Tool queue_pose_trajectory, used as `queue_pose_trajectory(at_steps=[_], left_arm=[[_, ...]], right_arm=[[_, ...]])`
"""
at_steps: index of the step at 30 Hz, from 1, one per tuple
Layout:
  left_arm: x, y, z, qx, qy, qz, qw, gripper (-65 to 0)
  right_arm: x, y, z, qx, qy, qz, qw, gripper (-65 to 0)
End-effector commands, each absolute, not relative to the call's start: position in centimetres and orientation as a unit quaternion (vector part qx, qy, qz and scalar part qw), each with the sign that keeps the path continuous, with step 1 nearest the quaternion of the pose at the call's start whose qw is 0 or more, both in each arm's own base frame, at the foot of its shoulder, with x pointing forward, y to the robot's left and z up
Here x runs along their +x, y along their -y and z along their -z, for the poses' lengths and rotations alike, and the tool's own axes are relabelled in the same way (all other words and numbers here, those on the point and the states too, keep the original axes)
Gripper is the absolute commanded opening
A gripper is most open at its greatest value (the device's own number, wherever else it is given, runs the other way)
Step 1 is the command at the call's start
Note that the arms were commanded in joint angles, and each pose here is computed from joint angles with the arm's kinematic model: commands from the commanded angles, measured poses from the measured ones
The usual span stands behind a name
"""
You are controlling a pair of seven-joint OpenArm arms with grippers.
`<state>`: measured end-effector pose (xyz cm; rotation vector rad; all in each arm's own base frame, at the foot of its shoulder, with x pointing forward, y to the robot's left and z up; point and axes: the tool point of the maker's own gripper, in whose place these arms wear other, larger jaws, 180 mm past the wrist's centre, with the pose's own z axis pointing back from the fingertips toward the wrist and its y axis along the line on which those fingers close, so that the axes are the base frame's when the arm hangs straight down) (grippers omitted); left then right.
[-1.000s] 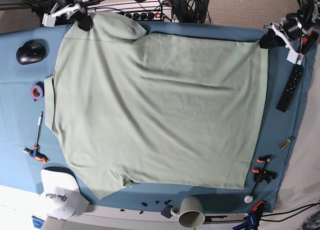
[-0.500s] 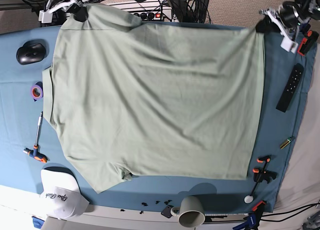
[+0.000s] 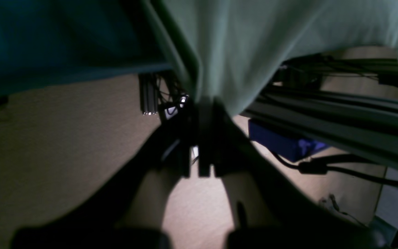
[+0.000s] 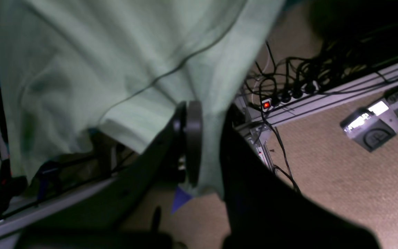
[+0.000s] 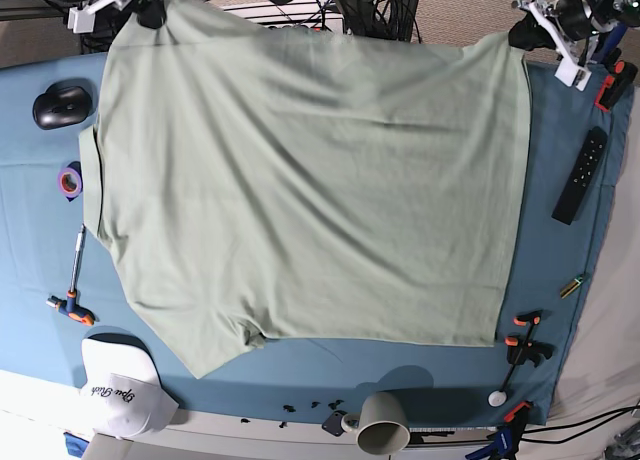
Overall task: Fold the T-shirt properly
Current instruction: 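Lift both shoulder corners and pull the shirt toward the robot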
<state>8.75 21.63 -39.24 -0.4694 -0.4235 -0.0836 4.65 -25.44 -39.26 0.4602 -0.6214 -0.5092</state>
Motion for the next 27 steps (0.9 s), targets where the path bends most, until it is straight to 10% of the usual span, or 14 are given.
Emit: queue_pose_trajectory(at_steps=[1, 27], left_arm=[[9.1, -21.9, 38.4, -0.229, 0.217, 0.052, 0.948, -65.0], [7.1, -22.8, 37.2, -0.213, 0.206, 0.049, 0.954, -65.0]], right_arm=[[4.5, 25.9, 38.6, 0.217, 0.304, 0.239, 0.896, -65.0], [2.9, 28.5, 37.4, 0.193, 0.293, 0.242, 0.905, -65.0]])
